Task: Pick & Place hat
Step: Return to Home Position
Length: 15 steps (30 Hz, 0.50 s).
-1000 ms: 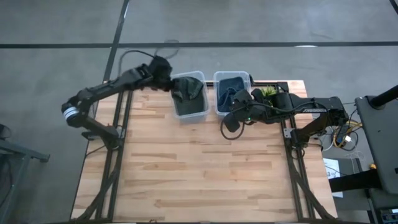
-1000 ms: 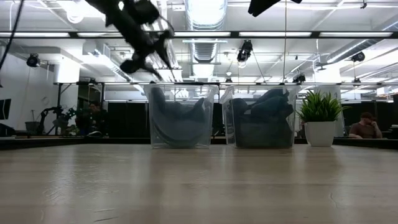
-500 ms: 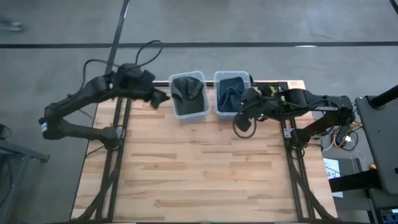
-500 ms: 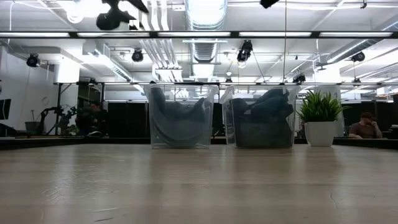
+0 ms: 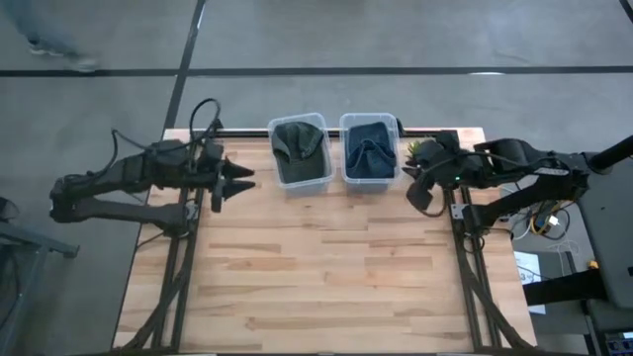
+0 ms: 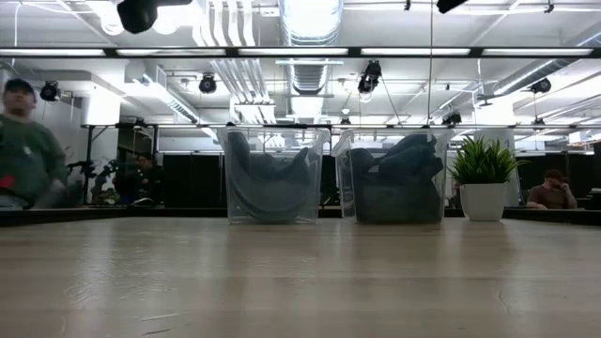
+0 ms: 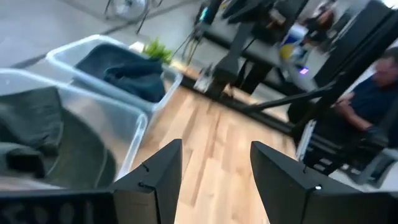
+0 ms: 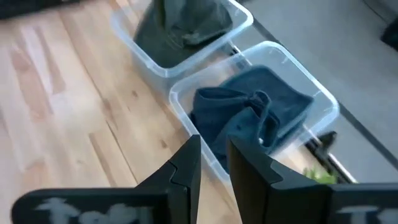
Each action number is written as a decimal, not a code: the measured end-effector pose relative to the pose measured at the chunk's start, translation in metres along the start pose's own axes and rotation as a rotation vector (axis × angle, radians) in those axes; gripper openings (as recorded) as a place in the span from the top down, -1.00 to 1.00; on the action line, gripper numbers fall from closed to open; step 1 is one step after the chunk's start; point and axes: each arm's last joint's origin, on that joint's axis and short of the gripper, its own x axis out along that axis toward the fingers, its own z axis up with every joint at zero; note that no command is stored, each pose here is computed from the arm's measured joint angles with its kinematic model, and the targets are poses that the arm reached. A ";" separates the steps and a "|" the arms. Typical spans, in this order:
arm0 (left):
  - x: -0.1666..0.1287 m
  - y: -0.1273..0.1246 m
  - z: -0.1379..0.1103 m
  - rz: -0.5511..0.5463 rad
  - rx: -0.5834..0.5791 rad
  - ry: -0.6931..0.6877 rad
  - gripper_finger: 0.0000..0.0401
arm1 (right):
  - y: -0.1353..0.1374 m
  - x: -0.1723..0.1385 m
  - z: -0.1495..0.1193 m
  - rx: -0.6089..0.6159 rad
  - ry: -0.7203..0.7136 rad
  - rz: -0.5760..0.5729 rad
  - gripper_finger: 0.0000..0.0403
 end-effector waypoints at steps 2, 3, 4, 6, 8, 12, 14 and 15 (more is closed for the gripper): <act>-0.003 0.005 -0.013 -0.043 0.006 -0.048 0.08 | -0.003 0.002 -0.010 0.022 -0.056 0.033 0.62; -0.004 0.007 -0.020 -0.066 0.013 -0.072 0.08 | -0.003 0.005 -0.016 0.031 -0.086 0.051 0.61; -0.004 0.009 -0.027 -0.090 0.019 -0.095 0.08 | -0.004 0.007 -0.022 0.039 -0.115 0.071 0.60; -0.003 0.015 -0.041 -0.122 0.021 -0.130 0.08 | -0.003 0.014 -0.034 0.047 -0.163 0.133 0.59; -0.002 0.020 -0.055 -0.142 0.005 -0.157 0.08 | -0.003 0.021 -0.047 0.058 -0.196 0.199 0.58; 0.005 0.032 -0.083 -0.163 -0.032 -0.197 0.08 | -0.005 0.038 -0.075 0.091 -0.222 0.262 0.59; 0.008 0.036 -0.094 -0.179 -0.042 -0.229 0.08 | -0.007 0.045 -0.089 0.121 -0.221 0.267 0.61; 0.009 0.039 -0.100 -0.185 -0.042 -0.245 0.08 | -0.009 0.047 -0.096 0.136 -0.217 0.268 0.62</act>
